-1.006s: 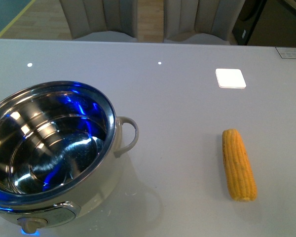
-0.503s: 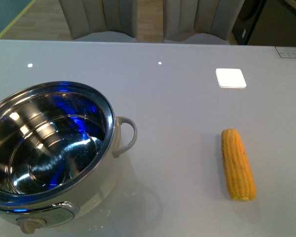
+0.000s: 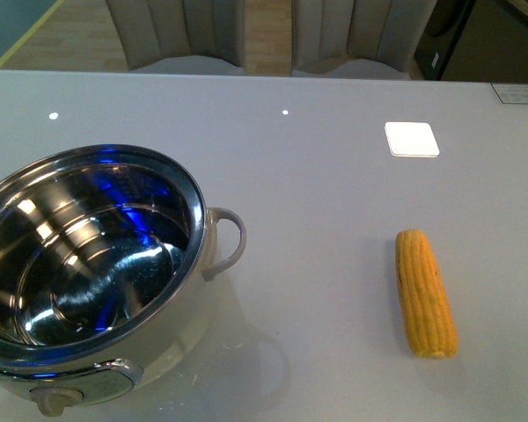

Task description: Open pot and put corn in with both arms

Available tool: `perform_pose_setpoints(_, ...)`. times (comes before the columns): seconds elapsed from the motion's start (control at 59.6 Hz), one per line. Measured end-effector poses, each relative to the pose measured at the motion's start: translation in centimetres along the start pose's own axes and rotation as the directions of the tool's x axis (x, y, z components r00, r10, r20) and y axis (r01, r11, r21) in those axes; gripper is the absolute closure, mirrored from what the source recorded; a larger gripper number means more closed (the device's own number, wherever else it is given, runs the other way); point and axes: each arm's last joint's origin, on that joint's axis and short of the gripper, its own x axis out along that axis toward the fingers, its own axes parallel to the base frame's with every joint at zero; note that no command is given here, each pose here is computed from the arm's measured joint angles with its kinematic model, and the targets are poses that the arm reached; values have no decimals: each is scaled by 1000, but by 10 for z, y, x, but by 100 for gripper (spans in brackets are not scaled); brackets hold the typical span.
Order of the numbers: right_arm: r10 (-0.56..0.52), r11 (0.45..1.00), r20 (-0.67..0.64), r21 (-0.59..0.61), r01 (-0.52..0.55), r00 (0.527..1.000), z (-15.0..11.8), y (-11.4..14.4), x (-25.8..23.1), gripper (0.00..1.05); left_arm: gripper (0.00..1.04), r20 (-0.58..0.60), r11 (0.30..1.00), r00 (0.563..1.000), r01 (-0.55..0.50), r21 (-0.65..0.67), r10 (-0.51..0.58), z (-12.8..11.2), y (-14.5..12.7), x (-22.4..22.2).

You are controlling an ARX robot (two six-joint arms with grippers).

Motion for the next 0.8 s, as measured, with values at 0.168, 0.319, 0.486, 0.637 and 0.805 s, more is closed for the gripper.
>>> perform_pose_setpoints(0.168, 0, 1000, 0, 0, 0, 1000, 0, 0, 0, 9, 7, 45, 999, 998, 33, -18, -33, 20, -16, -26)
perform_pose_setpoints(0.319, 0, 1000, 0, 0, 0, 1000, 0, 0, 0, 9, 7, 73, 996, 994, 87, -24, -85, 30, -33, -54)
perform_pose_setpoints(0.486, 0, 1000, 0, 0, 0, 1000, 0, 0, 0, 9, 7, 56, 989, 990, 132, -61, -128, 27, -49, -87)
perform_pose_setpoints(0.637, 0, 1000, 0, 0, 0, 1000, 0, 0, 0, 9, 7, 5, 981, 989, 147, -130, -148, 14, -56, -112)
perform_pose_setpoints(0.805, 0, 1000, 0, 0, 0, 1000, 0, 0, 0, 9, 7, -33, 974, 986, 156, -164, -163, 4, -60, -124)
